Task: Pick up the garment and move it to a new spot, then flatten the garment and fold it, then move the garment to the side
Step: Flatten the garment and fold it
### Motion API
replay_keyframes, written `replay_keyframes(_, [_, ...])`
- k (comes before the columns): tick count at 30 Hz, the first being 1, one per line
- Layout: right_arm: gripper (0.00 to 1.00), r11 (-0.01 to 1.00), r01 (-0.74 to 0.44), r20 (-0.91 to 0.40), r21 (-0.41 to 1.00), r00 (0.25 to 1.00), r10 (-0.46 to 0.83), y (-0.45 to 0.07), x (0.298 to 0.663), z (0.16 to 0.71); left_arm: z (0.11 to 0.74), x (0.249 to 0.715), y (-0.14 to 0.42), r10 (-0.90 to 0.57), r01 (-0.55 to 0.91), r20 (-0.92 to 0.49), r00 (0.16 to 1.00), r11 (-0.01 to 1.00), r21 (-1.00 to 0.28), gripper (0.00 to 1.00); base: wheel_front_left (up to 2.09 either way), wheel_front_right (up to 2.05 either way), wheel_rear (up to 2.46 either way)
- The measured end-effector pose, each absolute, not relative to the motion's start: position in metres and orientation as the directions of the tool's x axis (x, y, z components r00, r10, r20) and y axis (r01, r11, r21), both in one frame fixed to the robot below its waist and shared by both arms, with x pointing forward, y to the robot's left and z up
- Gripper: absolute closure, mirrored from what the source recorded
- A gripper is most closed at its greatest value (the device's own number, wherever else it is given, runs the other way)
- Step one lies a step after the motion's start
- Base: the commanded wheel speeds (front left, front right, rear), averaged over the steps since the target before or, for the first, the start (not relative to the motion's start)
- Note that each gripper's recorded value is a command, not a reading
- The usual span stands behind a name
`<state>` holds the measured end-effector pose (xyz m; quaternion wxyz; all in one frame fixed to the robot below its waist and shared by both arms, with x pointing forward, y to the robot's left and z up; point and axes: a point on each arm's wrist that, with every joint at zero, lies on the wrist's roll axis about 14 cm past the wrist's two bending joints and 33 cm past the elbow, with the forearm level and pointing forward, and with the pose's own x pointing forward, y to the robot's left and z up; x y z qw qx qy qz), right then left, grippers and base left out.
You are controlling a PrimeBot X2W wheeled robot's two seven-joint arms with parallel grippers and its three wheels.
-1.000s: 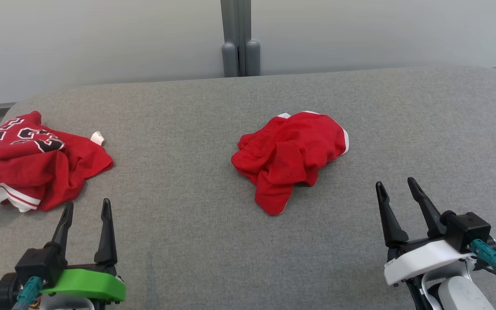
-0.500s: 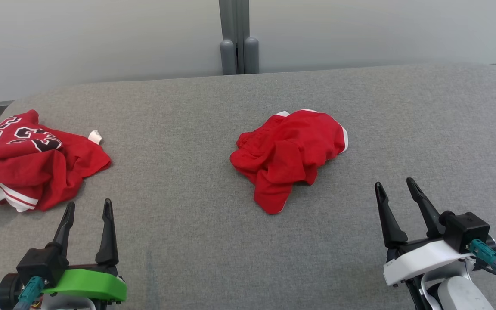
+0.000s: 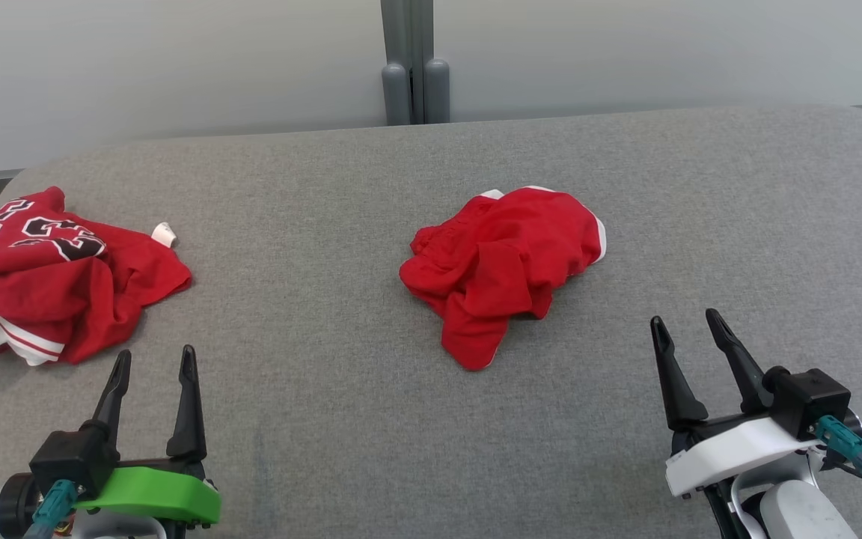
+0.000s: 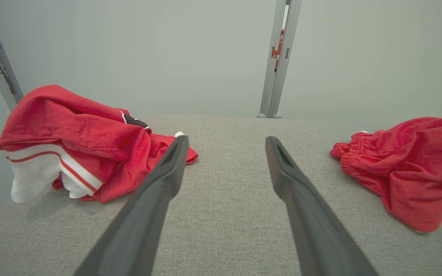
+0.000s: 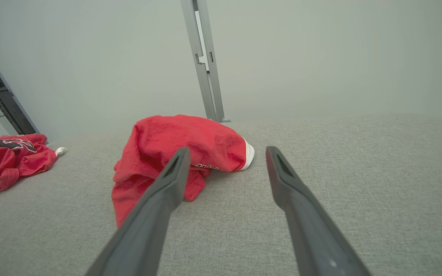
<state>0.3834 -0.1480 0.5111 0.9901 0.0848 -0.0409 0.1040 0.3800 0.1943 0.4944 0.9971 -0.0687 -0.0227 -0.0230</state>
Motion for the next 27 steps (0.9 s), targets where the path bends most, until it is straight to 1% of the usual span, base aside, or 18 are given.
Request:
replay_keyframes(8, [0.00, 0.964, -0.211, 0.093, 0.162, 0.976, 0.198, -0.148, 0.386, 0.509, 0.491, 0.383, 0.191, -0.057, 0.061, 0.039, 0.998, 0.991, -0.120, 0.00, 0.00, 0.00, 0.00])
replay_keyframes(12, [0.00, 0.964, -0.212, 0.095, 0.162, 0.976, 0.198, -0.148, 0.390, 0.509, 0.498, 0.395, 0.181, -0.098, 0.103, 0.057, 0.994, 0.990, -0.096, 0.00, 0.00, 0.00, 0.00])
replay_keyframes(16, [0.00, 0.963, -0.212, 0.087, 0.166, 0.976, 0.200, -0.147, 0.394, 0.506, 0.519, 0.421, 0.163, -0.167, 0.175, 0.112, 0.980, 0.982, -0.064, 0.00, 0.00, 0.00, 0.00])
replay_keyframes(21, [0.00, 0.966, -0.194, 0.084, 0.171, 0.980, 0.182, -0.153, 0.401, 0.505, 0.549, 0.461, 0.125, -0.290, 0.295, 0.182, 0.940, 0.955, -0.003, 0.00, 0.00, 0.00, 0.00])
replay_keyframes(24, [0.00, 0.969, -0.171, 0.080, 0.177, 0.984, 0.159, -0.160, 0.404, 0.503, 0.559, 0.483, 0.098, -0.365, 0.367, 0.198, 0.910, 0.930, 0.025, 0.00, 0.00, 0.00, 0.00])
replay_keyframes(27, [0.00, 0.974, -0.138, 0.070, 0.179, 0.989, 0.128, -0.171, 0.404, 0.500, 0.558, 0.500, 0.073, -0.430, 0.430, 0.183, 0.884, 0.902, 0.038, 0.00, 0.00, 0.00, 0.00])
